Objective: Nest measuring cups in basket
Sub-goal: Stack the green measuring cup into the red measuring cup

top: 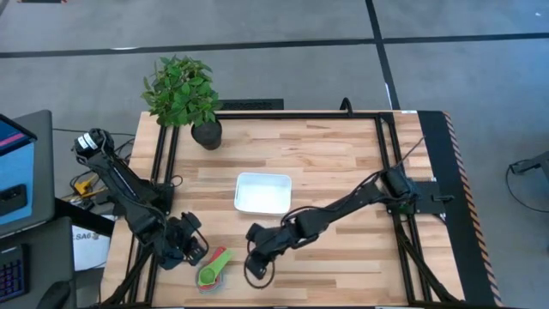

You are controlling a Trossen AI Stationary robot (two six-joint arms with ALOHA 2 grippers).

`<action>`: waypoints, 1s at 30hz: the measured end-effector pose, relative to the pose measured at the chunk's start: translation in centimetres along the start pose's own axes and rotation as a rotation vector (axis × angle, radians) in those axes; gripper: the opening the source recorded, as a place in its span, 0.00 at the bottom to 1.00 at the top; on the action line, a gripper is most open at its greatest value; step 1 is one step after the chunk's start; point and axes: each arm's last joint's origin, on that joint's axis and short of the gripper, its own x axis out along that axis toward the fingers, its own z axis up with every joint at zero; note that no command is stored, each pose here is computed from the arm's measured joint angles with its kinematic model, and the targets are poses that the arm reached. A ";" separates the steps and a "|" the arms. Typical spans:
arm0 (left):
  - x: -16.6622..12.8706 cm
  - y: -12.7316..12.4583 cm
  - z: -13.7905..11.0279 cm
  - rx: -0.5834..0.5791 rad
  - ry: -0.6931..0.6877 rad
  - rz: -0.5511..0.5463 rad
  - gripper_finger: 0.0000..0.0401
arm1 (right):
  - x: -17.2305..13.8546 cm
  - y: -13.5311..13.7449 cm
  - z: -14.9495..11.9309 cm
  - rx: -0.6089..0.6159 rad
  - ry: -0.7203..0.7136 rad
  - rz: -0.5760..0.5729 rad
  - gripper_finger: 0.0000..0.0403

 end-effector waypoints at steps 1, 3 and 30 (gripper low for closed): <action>0.0 0.0 -0.1 0.003 0.011 0.000 0.03 | 0.4 0.2 0.1 0.001 0.005 -0.003 0.17; 0.0 -0.1 -0.2 0.004 0.036 -0.004 0.03 | 1.1 0.1 0.2 0.012 0.034 -0.020 0.17; 0.7 0.5 1.0 0.063 0.055 0.067 0.03 | 4.9 -4.6 4.4 0.028 0.033 -0.025 0.16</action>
